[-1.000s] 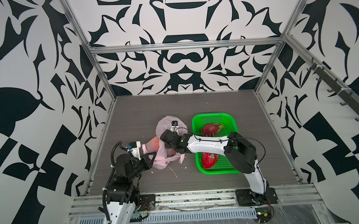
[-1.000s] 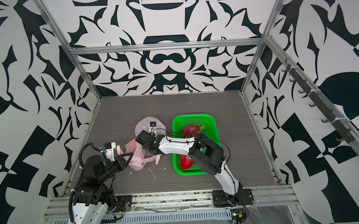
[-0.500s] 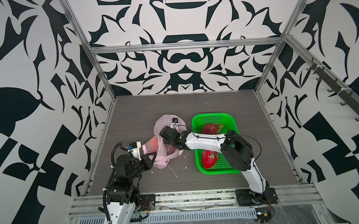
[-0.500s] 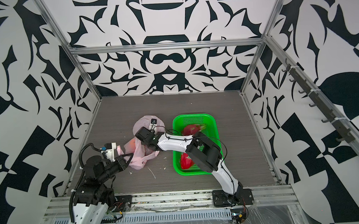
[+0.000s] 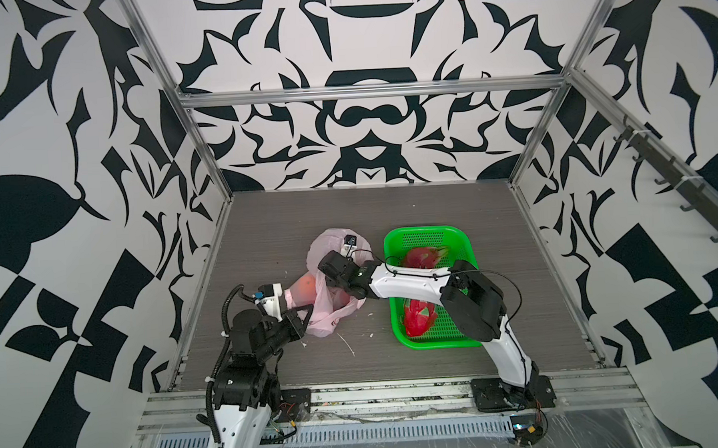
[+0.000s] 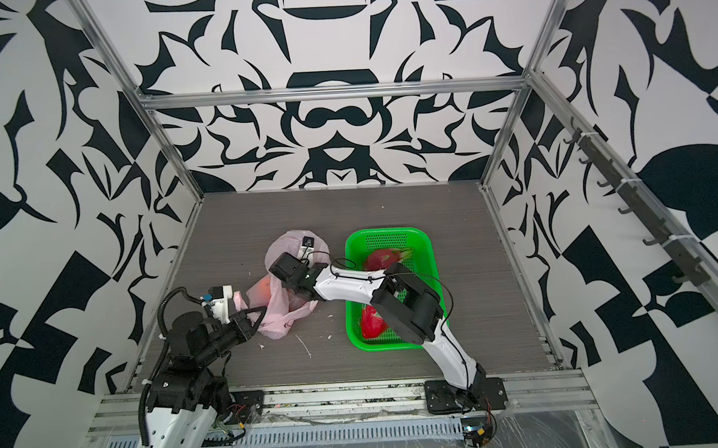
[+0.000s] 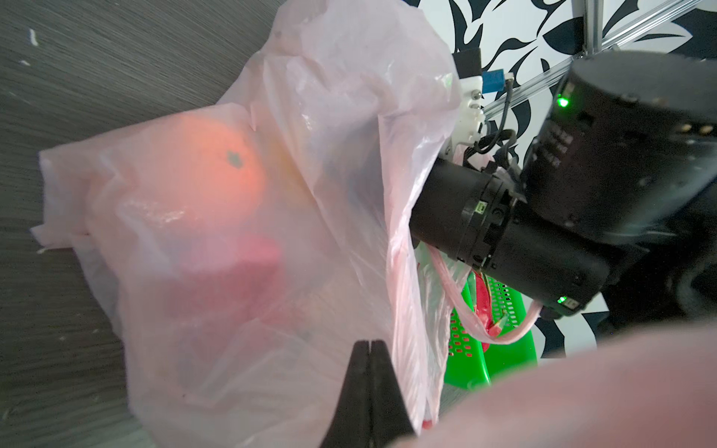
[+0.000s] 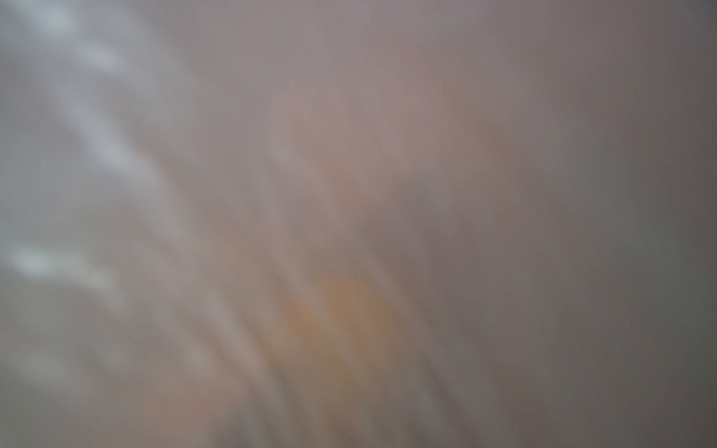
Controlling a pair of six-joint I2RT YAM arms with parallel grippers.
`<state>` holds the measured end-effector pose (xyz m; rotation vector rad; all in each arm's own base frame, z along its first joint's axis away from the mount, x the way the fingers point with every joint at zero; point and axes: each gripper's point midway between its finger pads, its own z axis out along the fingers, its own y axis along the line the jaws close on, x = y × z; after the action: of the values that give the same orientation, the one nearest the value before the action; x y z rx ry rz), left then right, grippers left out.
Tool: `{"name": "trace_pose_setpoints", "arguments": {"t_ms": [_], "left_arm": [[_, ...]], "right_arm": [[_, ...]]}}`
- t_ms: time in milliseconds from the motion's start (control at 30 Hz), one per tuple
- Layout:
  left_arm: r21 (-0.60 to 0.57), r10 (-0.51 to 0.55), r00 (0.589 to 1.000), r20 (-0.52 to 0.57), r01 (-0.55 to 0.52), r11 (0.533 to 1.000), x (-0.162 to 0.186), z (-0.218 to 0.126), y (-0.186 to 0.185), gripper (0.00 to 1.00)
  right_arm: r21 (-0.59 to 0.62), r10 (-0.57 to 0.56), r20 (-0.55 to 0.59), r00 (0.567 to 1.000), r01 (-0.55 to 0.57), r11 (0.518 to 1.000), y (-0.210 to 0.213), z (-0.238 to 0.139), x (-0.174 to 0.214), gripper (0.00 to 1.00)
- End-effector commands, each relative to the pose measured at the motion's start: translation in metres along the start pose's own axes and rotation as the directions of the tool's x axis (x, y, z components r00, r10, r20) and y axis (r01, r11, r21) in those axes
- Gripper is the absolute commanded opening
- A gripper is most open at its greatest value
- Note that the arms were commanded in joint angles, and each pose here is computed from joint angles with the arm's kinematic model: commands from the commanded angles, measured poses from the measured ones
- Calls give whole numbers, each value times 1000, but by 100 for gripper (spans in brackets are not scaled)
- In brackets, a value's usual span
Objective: Untie the knot of the plastic bag and take out the fruit
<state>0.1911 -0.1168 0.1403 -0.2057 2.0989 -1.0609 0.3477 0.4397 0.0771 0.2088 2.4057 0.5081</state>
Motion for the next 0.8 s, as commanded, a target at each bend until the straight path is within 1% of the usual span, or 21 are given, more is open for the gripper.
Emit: {"name": "trace_pose_setpoints", "arguments": {"t_ms": [0, 67, 133, 200, 267, 367, 467, 600, 767], "left_arm": [[11, -6, 1000, -17, 6, 1000, 6, 2, 2, 0], [10, -6, 1000, -15, 6, 1000, 6, 1, 2, 0], [8, -8, 1000, -16, 8, 1000, 7, 1, 3, 0], [10, -8, 1000, -16, 9, 1000, 7, 1, 3, 0], [11, -9, 1000, -15, 10, 1000, 7, 1, 2, 0], [21, -13, 1000, -20, 13, 1000, 7, 0, 0, 0], [36, -23, 999, -27, 24, 999, 8, 0, -4, 0], [43, -31, 999, -32, 32, 999, 10, -1, -5, 0], [41, -35, 999, -38, 36, 998, 11, -1, -4, 0]], "right_arm": [[39, 10, -13, 1000, -9, 999, -12, 6, -2, 39], [26, 11, -12, 1000, -10, 1000, -10, 5, -3, 36], [22, 6, -11, 1000, -6, 1000, -9, 4, -4, 36], [12, 5, -16, 1000, -5, 1000, -6, 3, -4, 40], [10, 5, -19, 1000, -4, 1000, -5, 4, -4, 48], [-4, 19, -29, 999, -19, 1000, -3, 6, -3, 57], [-23, 37, -43, 998, -38, 999, 0, 10, -1, 61], [-26, 64, -61, 996, -66, 997, 1, 17, 0, 64], [6, 102, -75, 992, -102, 995, -3, 26, 0, 68]]}}
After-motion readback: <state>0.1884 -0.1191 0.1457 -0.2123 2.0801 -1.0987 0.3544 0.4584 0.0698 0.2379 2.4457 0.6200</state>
